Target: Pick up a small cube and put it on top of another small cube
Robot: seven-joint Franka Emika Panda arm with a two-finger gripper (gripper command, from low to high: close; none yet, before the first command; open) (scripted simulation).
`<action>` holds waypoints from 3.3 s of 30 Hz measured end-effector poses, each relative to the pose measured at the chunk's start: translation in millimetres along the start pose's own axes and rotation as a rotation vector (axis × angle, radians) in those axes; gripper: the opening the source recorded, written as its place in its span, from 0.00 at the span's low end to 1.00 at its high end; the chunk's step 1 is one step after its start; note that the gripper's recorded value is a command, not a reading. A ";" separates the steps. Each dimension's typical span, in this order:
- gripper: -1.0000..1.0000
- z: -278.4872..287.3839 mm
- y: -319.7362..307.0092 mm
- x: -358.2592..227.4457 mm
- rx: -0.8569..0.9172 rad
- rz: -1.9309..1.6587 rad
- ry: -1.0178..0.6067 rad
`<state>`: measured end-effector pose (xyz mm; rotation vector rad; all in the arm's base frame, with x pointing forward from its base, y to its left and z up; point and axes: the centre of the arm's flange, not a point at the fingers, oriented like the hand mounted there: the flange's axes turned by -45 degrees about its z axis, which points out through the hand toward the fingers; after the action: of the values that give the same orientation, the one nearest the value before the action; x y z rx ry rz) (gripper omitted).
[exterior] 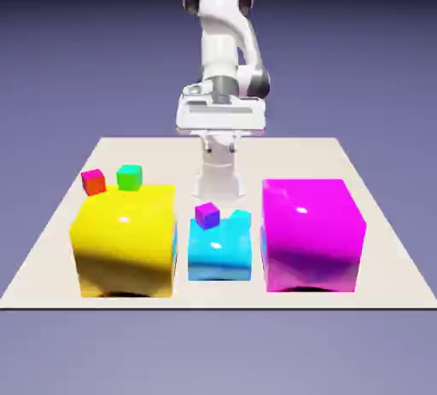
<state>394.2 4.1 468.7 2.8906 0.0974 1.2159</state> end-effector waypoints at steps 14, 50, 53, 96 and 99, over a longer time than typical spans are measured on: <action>0.50 12.6 186.3 -51.2 -0.158 0.420 -0.520; 0.50 43.4 159.2 -433.4 0.452 1.832 -1.590; 0.50 62.2 137.1 -436.9 0.519 1.863 -1.526; 0.00 24.7 339.9 -375.4 0.634 1.968 -1.138; 0.00 4.7 365.1 -337.2 0.593 1.970 -1.174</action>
<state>182.6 -380.0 234.8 2.6496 -2.9357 -1.3614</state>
